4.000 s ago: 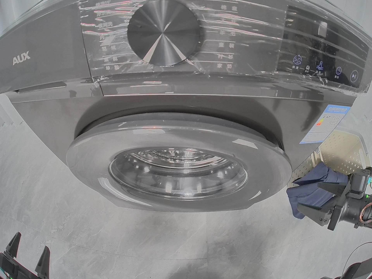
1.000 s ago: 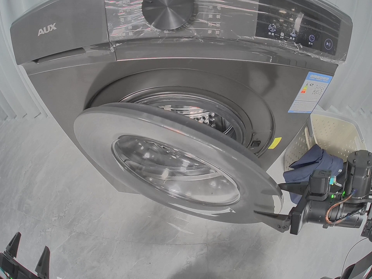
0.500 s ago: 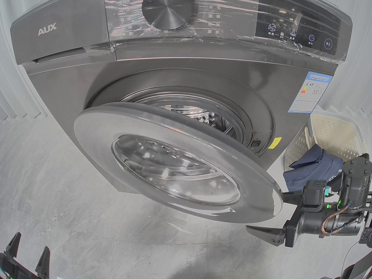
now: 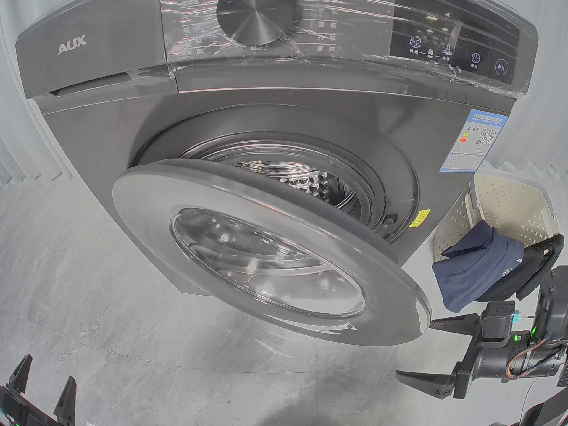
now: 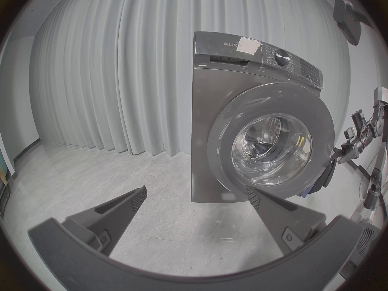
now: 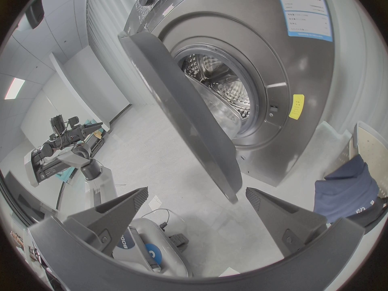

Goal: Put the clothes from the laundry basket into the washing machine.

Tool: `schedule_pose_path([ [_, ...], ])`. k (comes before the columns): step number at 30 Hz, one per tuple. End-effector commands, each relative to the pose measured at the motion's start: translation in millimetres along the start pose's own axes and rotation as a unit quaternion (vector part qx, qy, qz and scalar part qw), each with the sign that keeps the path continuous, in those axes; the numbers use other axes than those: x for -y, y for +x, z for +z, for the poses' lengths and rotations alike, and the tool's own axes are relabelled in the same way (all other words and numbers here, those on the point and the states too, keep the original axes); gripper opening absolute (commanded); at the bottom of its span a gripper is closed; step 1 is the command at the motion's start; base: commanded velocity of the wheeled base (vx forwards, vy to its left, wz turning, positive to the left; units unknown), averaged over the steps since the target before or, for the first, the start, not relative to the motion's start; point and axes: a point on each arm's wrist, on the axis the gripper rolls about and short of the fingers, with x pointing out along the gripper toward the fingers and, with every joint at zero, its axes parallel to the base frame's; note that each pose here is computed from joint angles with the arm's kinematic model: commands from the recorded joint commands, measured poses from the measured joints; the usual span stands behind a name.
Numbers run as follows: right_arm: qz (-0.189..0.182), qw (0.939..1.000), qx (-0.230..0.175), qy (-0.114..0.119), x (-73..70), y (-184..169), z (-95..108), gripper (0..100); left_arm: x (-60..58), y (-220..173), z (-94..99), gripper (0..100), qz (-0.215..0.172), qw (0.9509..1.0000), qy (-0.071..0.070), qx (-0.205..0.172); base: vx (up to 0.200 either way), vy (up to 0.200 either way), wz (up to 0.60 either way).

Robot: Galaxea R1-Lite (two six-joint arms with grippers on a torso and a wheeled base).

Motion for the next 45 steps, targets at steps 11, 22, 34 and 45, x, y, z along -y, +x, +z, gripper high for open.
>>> schedule_pose_path([
  [11, -0.149, 0.9874, -0.026, 0.047, 51.1, -13, -19, 100, -0.1, 0, -4.4, 100, -0.001, 1.0000, 0.000, 0.000, 0.000, 0.000, 0.00],
  [22, -0.180, 0.9829, -0.015, 0.037, 87.2, 14, 12, 100, -0.1, 0, -4.4, 100, -0.001, 1.0000, 0.000, 0.000, 0.000, 0.000, 0.00],
  [34, -0.093, 0.9950, -0.027, 0.021, 52.6, 32, 12, 100, -0.2, 0, -4.4, 100, -0.001, 1.0000, 0.000, -0.001, 0.000, 0.000, 0.00],
  [45, -0.077, 0.9968, -0.013, 0.019, 39.6, 22, 11, 100, -0.2, 0, -4.3, 100, -0.002, 1.0000, 0.000, -0.001, 0.000, 0.000, 0.00],
])
